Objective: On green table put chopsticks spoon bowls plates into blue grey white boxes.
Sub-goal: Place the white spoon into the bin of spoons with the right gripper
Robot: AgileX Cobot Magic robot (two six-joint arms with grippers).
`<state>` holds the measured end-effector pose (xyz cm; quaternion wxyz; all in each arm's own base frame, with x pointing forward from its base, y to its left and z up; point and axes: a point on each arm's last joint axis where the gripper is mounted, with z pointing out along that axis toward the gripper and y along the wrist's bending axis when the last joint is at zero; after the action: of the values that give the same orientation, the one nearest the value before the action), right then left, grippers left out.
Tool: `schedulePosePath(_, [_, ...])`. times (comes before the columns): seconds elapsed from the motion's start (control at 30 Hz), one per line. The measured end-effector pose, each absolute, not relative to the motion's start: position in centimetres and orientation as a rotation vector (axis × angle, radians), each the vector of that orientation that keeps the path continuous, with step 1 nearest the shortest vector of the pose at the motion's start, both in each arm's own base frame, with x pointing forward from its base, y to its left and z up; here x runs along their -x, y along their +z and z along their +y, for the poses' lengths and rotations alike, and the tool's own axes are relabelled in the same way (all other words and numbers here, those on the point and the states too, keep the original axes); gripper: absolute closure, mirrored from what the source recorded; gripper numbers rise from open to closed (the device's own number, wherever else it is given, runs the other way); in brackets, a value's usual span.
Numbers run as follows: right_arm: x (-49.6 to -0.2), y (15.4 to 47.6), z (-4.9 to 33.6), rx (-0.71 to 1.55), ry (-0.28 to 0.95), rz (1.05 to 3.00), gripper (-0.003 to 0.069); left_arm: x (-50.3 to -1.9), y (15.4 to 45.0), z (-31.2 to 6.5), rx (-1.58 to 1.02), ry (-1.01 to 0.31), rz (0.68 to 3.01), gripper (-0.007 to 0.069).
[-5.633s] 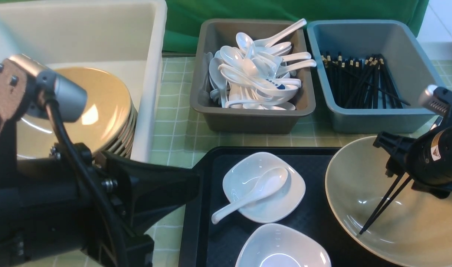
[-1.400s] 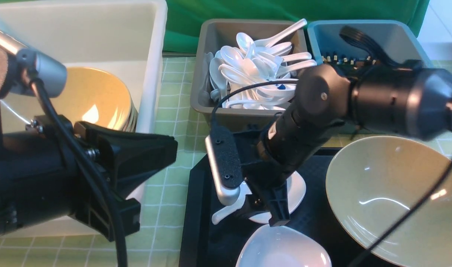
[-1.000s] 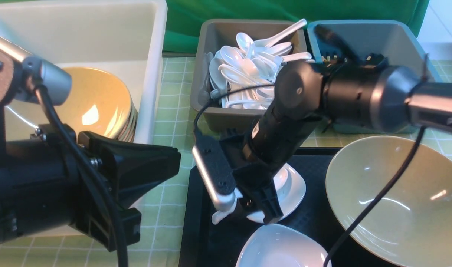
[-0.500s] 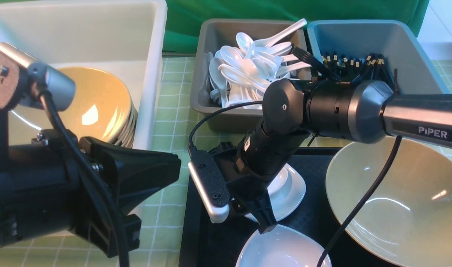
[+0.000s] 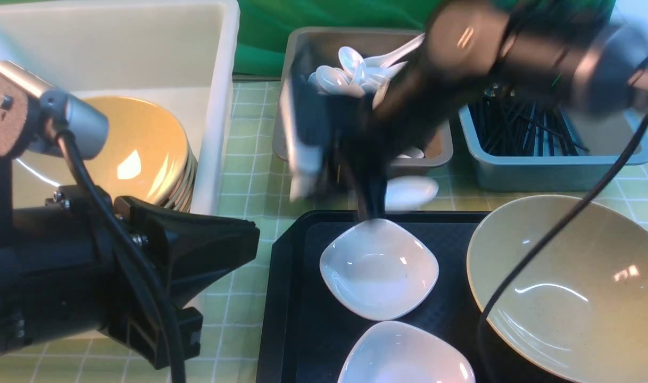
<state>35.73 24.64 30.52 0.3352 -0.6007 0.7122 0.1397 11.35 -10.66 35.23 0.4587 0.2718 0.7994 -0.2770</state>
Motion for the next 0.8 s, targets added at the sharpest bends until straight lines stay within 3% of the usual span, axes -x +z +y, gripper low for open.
schedulePosePath(0.13, [-38.9, 32.3, 22.6, 1.141, 0.38, 1.976, 0.0518, -11.5, 35.5, -10.7, -0.65, -0.681, 1.941, 0.0627])
schedulePosePath(0.17, [-40.3, 32.6, 21.7, 0.948, 0.385, 1.987, 0.0518, -11.6, 35.6, -10.7, -0.637, -0.679, 1.923, 0.0627])
schedulePosePath(0.37, [-45.1, 31.3, 20.1, 0.412, 0.399, 1.892, 0.0518, -11.8, 35.9, -10.6, -0.618, -0.678, 1.895, 0.0627])
schedulePosePath(0.6, [-47.2, 28.7, 20.0, 0.291, 0.352, 1.815, 0.0501, -11.8, 35.9, -10.6, -0.619, -0.678, 1.897, 0.0627])
schedulePosePath(0.67, [-47.5, 28.1, 20.0, 0.275, 0.347, 1.812, 0.0463, -11.8, 35.8, -10.6, -0.623, -0.678, 1.903, 0.0627])
schedulePosePath(0.8, [-47.4, 28.2, 20.0, 0.294, 0.339, 1.812, 0.0319, -11.7, 35.8, -10.6, -0.627, -0.679, 1.909, 0.0627])
